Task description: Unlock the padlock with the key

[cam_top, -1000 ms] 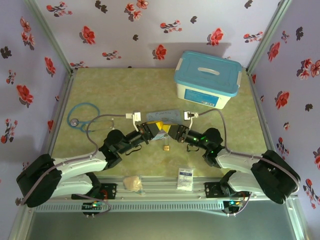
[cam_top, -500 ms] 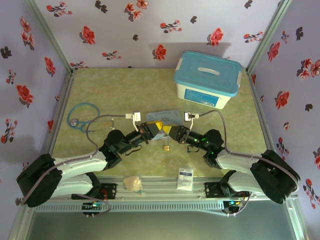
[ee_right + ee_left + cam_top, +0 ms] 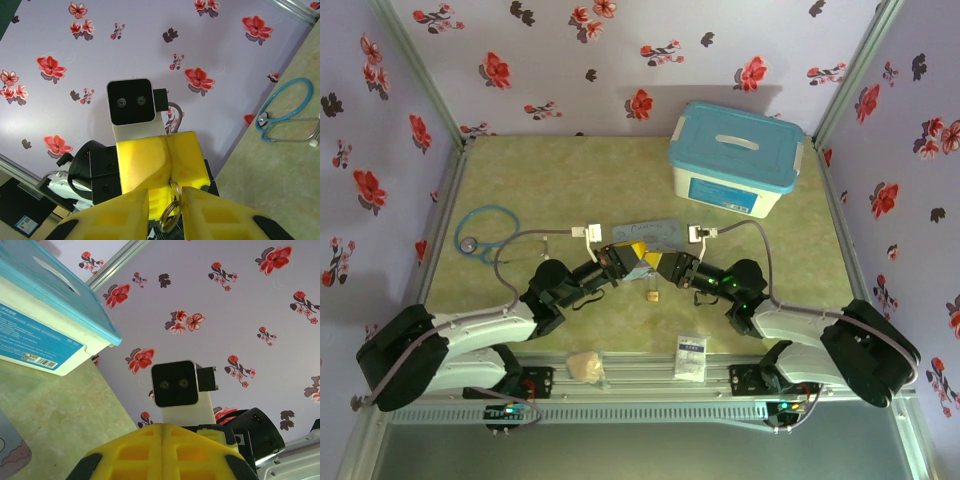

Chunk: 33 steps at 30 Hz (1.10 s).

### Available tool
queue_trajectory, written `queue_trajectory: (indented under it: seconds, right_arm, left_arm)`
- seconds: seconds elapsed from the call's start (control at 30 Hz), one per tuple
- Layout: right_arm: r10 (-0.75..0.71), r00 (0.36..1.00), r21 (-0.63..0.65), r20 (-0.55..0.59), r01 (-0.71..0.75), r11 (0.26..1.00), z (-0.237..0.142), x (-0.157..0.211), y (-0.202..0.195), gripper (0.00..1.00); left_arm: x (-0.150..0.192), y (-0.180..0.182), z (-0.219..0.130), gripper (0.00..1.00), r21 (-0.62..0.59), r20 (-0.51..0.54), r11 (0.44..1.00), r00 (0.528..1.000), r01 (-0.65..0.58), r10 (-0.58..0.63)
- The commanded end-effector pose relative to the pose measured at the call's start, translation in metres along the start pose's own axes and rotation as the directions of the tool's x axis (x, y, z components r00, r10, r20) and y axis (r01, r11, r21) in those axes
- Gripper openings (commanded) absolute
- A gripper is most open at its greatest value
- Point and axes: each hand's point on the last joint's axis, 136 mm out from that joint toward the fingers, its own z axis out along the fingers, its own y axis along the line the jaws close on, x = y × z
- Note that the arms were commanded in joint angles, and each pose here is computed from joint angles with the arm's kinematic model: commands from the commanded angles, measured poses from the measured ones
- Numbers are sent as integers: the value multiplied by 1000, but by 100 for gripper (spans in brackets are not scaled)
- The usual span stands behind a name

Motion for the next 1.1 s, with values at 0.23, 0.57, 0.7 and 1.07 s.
queue_trajectory:
  seconds: [0.23, 0.57, 0.7, 1.07]
  right_arm:
    - [-35, 999, -49, 5, 35, 998, 5, -3, 9, 20]
    - [-35, 999, -45, 11, 36, 998, 6, -4, 7, 15]
    - [-44, 999, -45, 9, 44, 998, 6, -4, 8, 12]
    - [-59, 998, 21, 0, 59, 998, -1, 0, -1, 0]
  left_arm:
    - [-4, -1, -2, 0, 16, 24, 1000, 1000, 9, -10]
    - [0, 5, -3, 0, -12, 4, 1000, 1000, -2, 2]
    - [2, 6, -4, 0, -12, 4, 1000, 1000, 10, -10]
    - [-1, 14, -8, 68, -45, 26, 999, 1000, -2, 3]
